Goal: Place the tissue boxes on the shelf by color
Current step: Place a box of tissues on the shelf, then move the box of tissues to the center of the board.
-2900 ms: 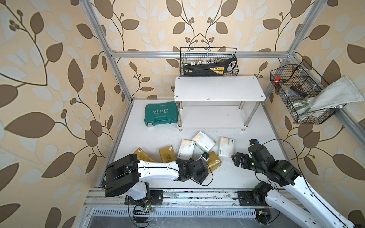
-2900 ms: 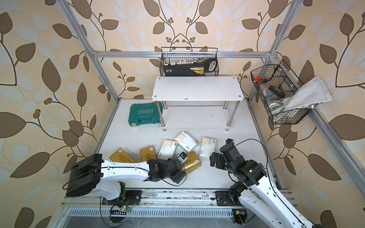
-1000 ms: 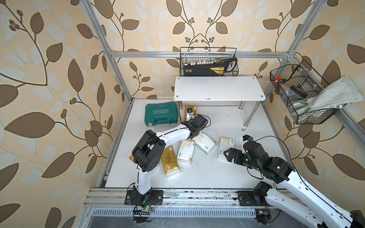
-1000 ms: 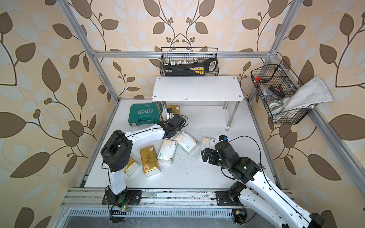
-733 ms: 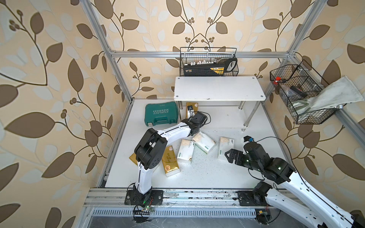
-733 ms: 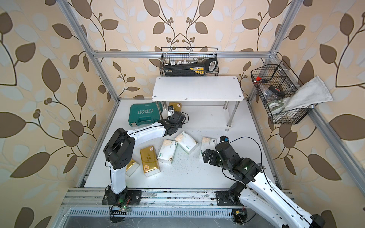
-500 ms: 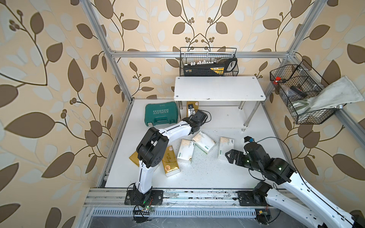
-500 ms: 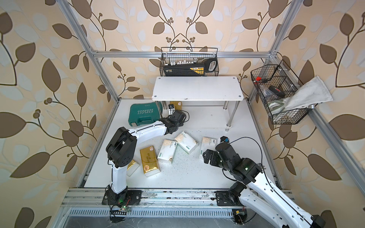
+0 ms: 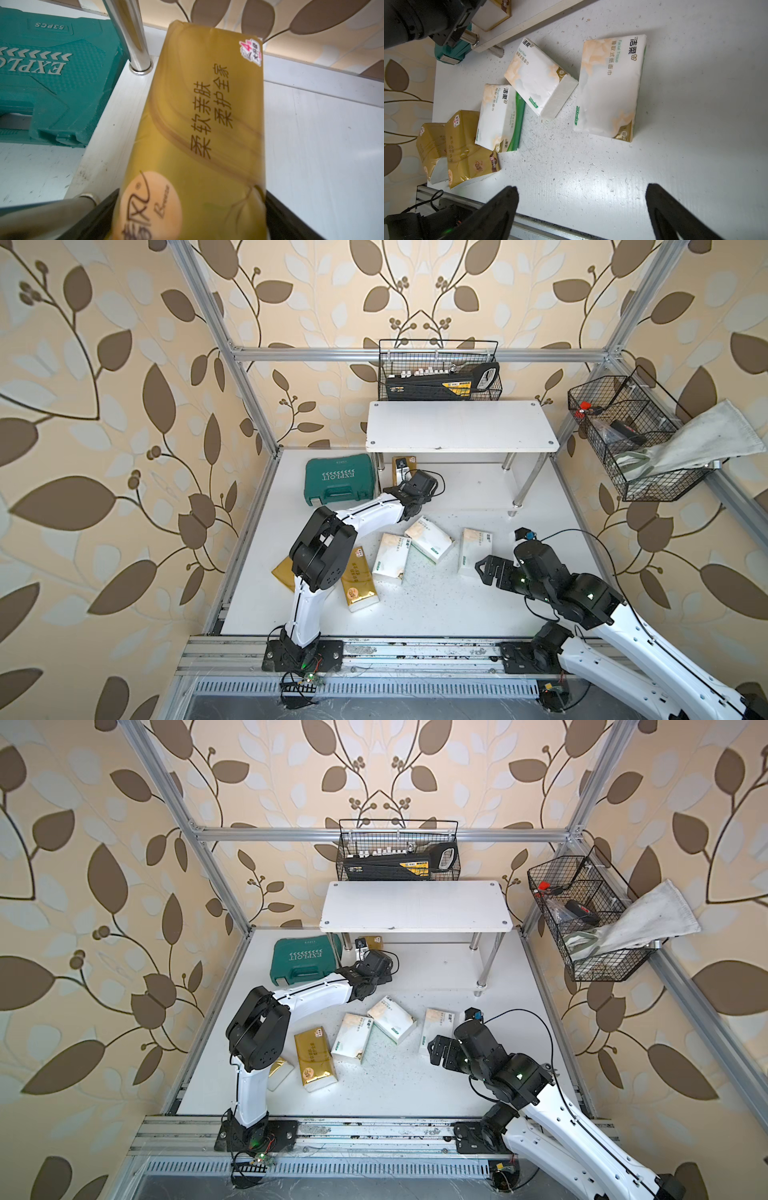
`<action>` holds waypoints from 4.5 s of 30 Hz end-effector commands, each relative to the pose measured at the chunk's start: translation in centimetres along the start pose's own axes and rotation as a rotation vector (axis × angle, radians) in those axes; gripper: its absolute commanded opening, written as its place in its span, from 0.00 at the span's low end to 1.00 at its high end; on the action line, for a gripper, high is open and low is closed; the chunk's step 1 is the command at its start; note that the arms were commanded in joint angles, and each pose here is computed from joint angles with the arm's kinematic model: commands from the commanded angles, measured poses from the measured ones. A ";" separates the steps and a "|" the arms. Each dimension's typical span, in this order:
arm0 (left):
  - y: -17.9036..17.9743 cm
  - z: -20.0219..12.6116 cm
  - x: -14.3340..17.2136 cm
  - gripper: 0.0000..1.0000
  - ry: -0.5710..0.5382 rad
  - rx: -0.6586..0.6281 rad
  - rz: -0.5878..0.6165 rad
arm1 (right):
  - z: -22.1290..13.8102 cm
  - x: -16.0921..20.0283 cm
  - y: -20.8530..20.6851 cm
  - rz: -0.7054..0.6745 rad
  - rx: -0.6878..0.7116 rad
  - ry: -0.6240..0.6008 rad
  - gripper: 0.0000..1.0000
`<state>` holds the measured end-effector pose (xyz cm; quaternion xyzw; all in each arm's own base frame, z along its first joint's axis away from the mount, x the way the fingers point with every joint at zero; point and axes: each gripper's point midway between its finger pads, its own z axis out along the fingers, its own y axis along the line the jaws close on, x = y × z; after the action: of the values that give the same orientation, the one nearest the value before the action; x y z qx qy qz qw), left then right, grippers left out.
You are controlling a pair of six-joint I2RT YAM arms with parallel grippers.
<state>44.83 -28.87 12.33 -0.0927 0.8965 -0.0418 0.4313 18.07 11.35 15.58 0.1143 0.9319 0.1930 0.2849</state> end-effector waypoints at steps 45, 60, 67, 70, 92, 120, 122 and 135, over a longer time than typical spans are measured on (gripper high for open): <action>0.1 -12.2 3.6 0.99 0.034 0.085 0.113 | 1.1 0.9 -0.8 0.004 0.005 0.001 0.99; 11.9 -18.9 6.5 0.99 0.095 -0.068 -0.038 | 4.1 -1.2 3.9 0.036 -0.132 -0.024 0.99; 17.3 -21.6 8.4 0.99 0.145 -0.067 -0.141 | 6.9 -5.1 8.5 0.132 -0.221 -0.115 0.99; 18.3 -22.2 9.5 0.99 0.189 -0.050 -0.177 | 7.9 -7.2 9.3 0.165 -0.206 -0.186 0.99; 17.7 -23.7 13.1 0.99 0.336 -0.028 -0.110 | 20.2 -16.9 11.2 0.361 -0.121 -0.203 0.99; 18.9 -24.0 13.6 0.99 0.348 -0.062 -0.125 | 19.8 -15.3 12.2 0.370 -0.163 -0.173 0.99; 19.0 -24.1 13.9 0.99 0.364 -0.066 -0.129 | 18.1 -14.9 12.1 0.353 -0.180 -0.187 0.99; 18.9 -24.2 18.7 0.99 0.464 -0.107 -0.127 | 9.5 -8.5 12.2 0.135 -0.218 -0.146 0.99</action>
<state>12.93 -14.37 11.24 -0.1447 0.9637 -0.0510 0.2186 33.55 22.96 18.52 0.1892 0.8509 0.3359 0.3569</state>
